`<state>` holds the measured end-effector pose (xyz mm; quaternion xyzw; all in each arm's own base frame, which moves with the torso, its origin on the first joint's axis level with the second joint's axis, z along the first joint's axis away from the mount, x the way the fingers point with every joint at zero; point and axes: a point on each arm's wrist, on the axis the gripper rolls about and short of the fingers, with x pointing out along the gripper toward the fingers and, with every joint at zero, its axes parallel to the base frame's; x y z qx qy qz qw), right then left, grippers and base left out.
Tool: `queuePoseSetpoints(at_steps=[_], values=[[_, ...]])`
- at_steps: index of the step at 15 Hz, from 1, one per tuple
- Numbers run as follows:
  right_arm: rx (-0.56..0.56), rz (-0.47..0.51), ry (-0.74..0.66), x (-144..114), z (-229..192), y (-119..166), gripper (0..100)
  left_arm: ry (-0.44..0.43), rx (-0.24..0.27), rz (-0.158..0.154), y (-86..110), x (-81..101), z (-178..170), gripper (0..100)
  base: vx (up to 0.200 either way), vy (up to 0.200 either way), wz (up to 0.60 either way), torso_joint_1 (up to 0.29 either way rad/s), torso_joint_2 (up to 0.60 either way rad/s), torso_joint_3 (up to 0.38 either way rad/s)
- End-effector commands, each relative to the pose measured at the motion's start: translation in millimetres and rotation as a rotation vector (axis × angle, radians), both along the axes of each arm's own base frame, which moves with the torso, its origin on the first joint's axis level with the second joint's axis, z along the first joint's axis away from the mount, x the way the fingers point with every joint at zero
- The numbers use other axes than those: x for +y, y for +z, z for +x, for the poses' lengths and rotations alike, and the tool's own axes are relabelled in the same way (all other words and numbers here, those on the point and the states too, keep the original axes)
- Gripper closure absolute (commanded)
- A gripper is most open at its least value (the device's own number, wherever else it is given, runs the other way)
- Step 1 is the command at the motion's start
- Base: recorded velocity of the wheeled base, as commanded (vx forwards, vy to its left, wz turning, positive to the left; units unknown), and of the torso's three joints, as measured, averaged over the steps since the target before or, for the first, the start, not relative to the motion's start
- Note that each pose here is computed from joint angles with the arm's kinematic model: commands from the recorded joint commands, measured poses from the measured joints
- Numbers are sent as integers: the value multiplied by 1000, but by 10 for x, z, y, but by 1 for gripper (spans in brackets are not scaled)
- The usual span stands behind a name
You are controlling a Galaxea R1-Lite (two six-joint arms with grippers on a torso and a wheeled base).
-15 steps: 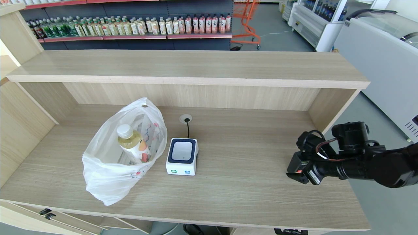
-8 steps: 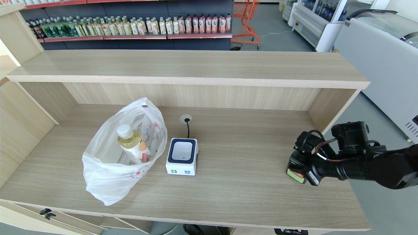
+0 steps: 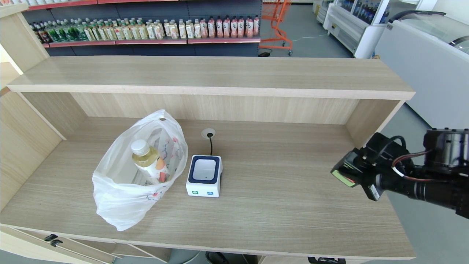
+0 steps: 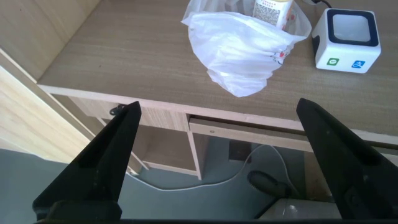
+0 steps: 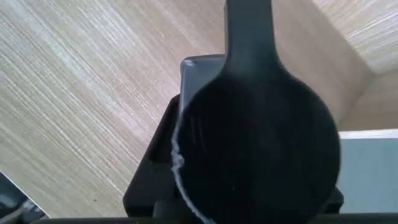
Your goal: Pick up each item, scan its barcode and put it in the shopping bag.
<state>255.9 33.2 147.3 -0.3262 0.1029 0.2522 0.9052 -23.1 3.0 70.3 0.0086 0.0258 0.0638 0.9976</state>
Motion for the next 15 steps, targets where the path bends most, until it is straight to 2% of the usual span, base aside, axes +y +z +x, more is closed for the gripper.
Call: queuePoseSetpoints(at_steps=[1,3,4,6,7,9,10,13,15], values=[[-245,-209,98,-143,-367,232,100,1,1,0,0,0,1,0,0,0,0,0,0,0],[-389,-323,396,-89,-378,223,100,1,1,0,0,0,1,0,0,0,0,0,0,0],[-482,-419,504,-73,-388,217,100,1,0,0,0,0,0,0,0,0,0,0,0,0],[-721,-629,698,-17,-404,220,100,1,1,0,0,0,1,0,0,0,0,0,0,0],[-894,-704,874,114,-396,162,100,1,1,0,0,0,1,0,0,0,0,0,0,0],[-1031,-730,1034,297,-439,91,100,1,1,0,0,0,1,0,0,0,0,0,0,0],[-1121,-786,1088,389,-448,63,100,1,1,0,0,0,1,0,0,0,0,0,0,0],[-1318,-811,1194,588,-486,53,100,1,1,0,0,0,1,0,0,0,0,0,0,0],[-1437,-828,1251,633,-481,-34,100,1,1,0,0,0,1,0,0,0,0,0,0,0]])
